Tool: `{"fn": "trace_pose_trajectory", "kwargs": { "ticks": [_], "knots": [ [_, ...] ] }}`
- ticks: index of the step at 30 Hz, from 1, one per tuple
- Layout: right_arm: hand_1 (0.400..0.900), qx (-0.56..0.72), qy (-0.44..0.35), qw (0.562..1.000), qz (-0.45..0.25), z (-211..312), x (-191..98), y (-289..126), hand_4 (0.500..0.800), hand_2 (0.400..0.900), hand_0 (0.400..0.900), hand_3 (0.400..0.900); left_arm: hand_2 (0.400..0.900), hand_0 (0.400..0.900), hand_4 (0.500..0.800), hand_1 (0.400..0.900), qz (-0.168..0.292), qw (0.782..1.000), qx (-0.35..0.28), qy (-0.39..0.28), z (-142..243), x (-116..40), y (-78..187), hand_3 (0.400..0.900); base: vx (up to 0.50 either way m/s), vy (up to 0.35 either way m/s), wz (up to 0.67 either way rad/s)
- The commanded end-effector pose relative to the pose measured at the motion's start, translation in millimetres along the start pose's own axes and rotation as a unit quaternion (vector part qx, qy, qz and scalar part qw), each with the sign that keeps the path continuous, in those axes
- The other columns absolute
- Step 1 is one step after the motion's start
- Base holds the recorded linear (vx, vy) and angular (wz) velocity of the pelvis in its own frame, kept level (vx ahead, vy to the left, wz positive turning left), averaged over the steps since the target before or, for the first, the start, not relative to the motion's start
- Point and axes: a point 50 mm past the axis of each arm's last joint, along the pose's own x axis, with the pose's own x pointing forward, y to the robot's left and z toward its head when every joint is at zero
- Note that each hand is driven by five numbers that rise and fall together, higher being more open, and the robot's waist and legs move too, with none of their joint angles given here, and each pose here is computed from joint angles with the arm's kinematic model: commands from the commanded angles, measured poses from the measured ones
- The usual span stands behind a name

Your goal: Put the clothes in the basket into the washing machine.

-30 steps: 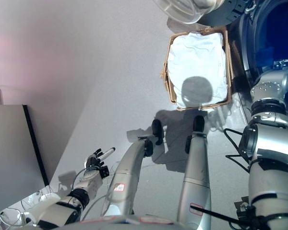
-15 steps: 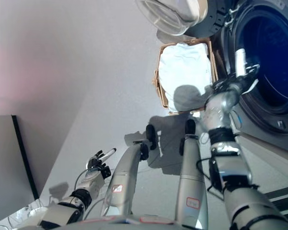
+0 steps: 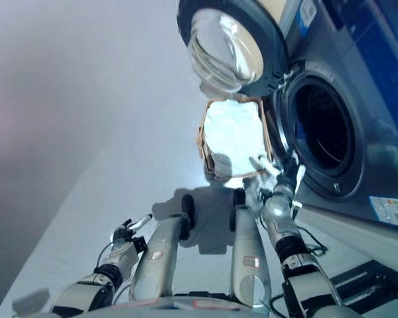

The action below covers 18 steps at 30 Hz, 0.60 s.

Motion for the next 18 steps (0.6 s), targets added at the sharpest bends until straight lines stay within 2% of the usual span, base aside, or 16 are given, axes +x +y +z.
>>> {"fn": "trace_pose_trajectory", "kwargs": {
  "ticks": [1,5,6,7,8,9,12,18],
  "knots": [
    [0.9,-0.119,0.06,0.991,0.016,-48.3,-8.1,-26.4,0.8,0.9,0.9,0.9,0.9,0.9,0.8,0.9,0.041,0.995,0.083,0.038,-32.9,2.8,46.7,0.9,0.169,-0.001,0.1],
    [0.9,-0.141,0.207,0.968,0.012,-110.7,-33.2,-46.7,0.8,0.9,0.9,0.9,0.9,0.9,0.8,0.9,0.036,0.991,0.114,0.067,-49.2,0.4,55.6,0.9,0.124,-0.017,0.09],
    [0.9,-0.141,0.208,0.968,0.012,-110.8,-33.2,-46.8,0.8,0.9,0.9,0.9,0.9,0.9,0.8,0.9,0.036,0.991,0.114,0.067,-49.3,0.4,55.7,0.9,0.121,-0.036,0.1],
    [0.9,-0.135,0.258,0.957,0.008,-129.7,-44.6,-55.5,0.8,0.9,0.9,0.9,0.9,0.9,0.8,0.9,0.034,0.99,0.108,0.081,-56.8,-1.4,58.0,0.9,0.078,-0.026,0.07],
    [0.9,-0.135,0.258,0.957,0.008,-129.8,-44.6,-55.6,0.8,0.9,0.9,0.9,0.9,0.9,0.8,0.9,0.034,0.99,0.109,0.081,-56.9,-1.4,58.1,0.9,0.175,-0.048,0.12],
    [0.9,-0.127,0.3,0.945,-0.006,-145.0,-55.2,-65.5,0.8,0.9,0.9,0.9,0.9,0.9,0.8,0.9,0.026,0.988,0.115,0.096,-65.9,-4.0,58.7,0.9,0.103,-0.024,0.05],
    [0.9,-0.146,0.347,0.926,-0.007,-163.0,-70.3,-77.5,0.8,0.9,0.9,0.9,0.9,0.9,0.8,0.9,0.016,0.984,0.132,0.12,-80.3,-8.3,62.5,0.9,0.156,-0.055,0.05],
    [0.9,-0.17,0.379,0.909,0.001,-178.3,-85.7,-88.8,0.8,0.9,0.9,0.9,0.9,0.9,0.8,0.9,0.006,0.977,0.146,0.156,-102.9,-16.6,70.7,0.9,0.102,-0.039,0.02]
  ]
}}
